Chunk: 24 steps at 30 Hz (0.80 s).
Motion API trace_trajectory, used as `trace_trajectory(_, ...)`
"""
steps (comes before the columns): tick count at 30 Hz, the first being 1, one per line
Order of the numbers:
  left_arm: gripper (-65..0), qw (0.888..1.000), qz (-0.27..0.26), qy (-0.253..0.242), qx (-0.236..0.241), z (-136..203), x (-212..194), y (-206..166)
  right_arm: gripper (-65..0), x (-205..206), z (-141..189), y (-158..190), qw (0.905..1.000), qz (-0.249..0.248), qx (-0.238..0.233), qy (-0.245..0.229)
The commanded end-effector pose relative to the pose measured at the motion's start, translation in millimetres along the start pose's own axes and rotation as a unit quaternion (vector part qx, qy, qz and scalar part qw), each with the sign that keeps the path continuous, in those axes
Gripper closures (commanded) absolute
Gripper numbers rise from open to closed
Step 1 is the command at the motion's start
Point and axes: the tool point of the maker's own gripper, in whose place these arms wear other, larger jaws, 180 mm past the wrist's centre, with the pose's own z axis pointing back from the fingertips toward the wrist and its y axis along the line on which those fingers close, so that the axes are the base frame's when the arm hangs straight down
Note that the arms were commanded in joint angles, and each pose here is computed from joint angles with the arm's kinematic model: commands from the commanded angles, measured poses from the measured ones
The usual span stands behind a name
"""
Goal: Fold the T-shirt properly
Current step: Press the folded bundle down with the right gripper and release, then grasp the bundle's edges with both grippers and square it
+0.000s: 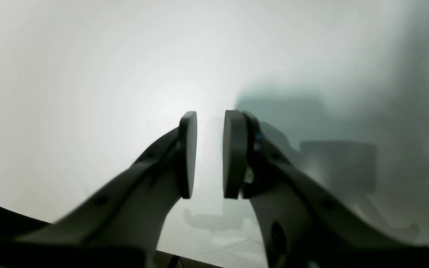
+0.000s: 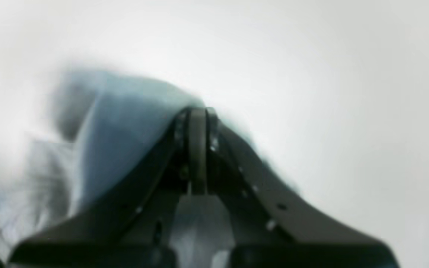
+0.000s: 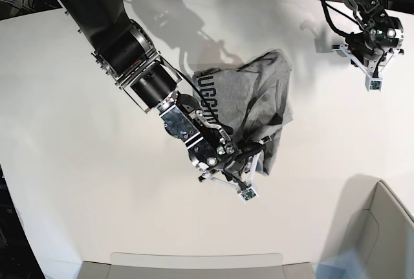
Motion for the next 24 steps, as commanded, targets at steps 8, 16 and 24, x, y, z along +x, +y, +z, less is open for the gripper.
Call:
trace_trajectory(8,-11.9,1.0,-0.003,-0.02,0.007,5,12,5,0.0,32,28,20,0.9961,0.009,0.032,-0.082)
trace_trajectory(16,-11.9,0.992,-0.091,-0.078,-0.035,16,62,-51,0.0,29,87,-39,0.9942,-0.07,0.001,-0.081)
trace_trajectory(24,-2.2,0.965,-0.194,-0.156,-0.086,50,104,-125,0.0,-32,127,-98,0.9943,-0.088,-0.058,0.011)
